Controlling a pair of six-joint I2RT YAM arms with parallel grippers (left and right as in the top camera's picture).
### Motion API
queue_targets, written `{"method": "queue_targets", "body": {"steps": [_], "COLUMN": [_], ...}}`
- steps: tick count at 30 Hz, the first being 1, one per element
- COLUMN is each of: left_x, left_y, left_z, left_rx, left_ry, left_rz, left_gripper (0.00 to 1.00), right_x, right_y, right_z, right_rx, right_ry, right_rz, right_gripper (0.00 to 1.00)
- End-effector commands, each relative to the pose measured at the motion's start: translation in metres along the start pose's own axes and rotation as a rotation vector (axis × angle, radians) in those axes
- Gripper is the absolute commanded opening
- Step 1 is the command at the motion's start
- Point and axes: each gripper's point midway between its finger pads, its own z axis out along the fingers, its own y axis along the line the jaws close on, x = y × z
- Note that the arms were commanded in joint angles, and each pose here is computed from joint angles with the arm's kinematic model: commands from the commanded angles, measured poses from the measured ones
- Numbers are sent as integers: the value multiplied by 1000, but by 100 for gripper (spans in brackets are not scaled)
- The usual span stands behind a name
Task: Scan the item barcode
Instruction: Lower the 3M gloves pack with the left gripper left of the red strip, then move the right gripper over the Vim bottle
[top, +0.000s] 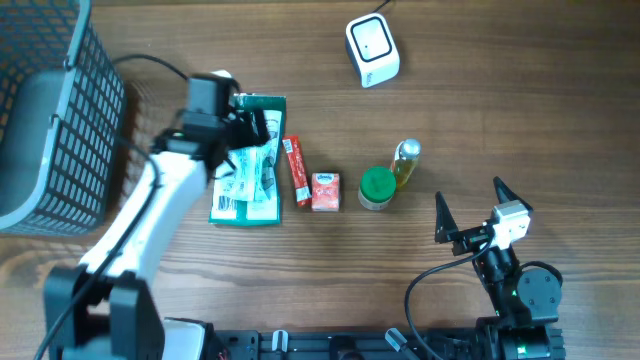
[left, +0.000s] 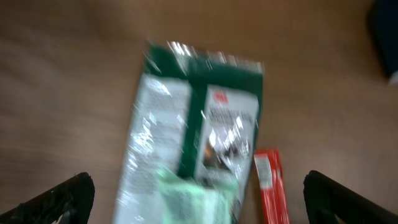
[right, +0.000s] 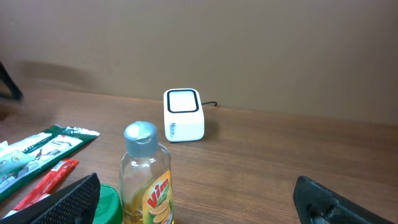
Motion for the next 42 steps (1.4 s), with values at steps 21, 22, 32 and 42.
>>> {"method": "queue_targets", "body": {"steps": [21, 22, 32, 42], "left_x": [-31, -31, -31, -31], "left_y": [74, 74, 74, 74], "left_z": [-16, -16, -16, -16], "left_rx": [-126, -126, -126, -126], "left_ry": [-80, -80, -80, -80], "left_rz": [-129, -129, -129, -129], "left_gripper": [100, 100, 100, 100], "right_x": [-1, -1, -1, 0], "right_y": [2, 2, 2, -7], "right_z": [0, 0, 0, 0], "right_rx": [-12, -11, -11, 42], "right_ry": [-7, -7, -7, -1], "right_rz": [-13, -13, -13, -40], "right_gripper": [100, 100, 100, 100]}}
